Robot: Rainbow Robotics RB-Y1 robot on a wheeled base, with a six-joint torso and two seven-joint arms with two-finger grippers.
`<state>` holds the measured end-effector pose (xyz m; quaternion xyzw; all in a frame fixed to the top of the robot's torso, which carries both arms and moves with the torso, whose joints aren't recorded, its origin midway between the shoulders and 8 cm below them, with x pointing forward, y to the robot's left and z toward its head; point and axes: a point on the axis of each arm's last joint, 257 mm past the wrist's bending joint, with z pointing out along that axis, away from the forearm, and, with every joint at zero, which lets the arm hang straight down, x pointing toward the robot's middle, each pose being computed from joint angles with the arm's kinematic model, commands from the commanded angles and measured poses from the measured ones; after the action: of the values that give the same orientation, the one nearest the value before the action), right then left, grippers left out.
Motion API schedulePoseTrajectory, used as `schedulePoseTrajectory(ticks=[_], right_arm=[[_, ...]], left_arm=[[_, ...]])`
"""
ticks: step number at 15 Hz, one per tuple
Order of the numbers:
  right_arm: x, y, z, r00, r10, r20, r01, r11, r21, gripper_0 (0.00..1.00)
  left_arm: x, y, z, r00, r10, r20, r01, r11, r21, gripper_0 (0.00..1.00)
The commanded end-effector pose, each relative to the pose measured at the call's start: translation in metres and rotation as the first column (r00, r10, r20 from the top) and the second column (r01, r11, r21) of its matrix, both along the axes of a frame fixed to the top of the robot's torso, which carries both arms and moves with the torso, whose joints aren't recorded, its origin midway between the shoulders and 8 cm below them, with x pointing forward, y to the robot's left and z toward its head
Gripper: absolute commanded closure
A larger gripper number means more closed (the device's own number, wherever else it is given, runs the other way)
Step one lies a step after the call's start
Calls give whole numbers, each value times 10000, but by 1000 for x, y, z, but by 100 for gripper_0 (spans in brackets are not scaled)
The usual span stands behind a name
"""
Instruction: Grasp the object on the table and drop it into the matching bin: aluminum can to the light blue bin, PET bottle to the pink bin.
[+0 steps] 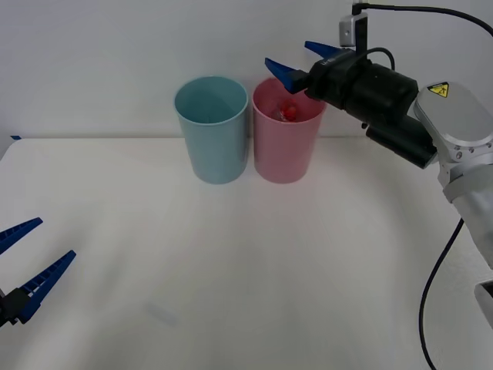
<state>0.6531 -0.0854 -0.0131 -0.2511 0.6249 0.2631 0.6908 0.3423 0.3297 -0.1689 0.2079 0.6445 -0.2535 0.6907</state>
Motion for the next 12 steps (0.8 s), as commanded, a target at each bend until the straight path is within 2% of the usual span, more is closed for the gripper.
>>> schedulePoseTrajectory(ticks=[1, 8, 12], right_arm=[[-26, -6, -1, 9994, 128, 311, -132, 9998, 119, 0], [-106, -29, -26, 9970, 567, 524, -576, 9982, 167, 0], [-150, -49, -46, 9953, 834, 496, -829, 9965, -115, 0]], left_arm=[[0, 0, 0, 10000, 0, 0, 0, 10000, 0, 0], [0, 0, 0, 10000, 0, 0, 0, 10000, 0, 0], [0, 0, 0, 10000, 0, 0, 0, 10000, 0, 0]])
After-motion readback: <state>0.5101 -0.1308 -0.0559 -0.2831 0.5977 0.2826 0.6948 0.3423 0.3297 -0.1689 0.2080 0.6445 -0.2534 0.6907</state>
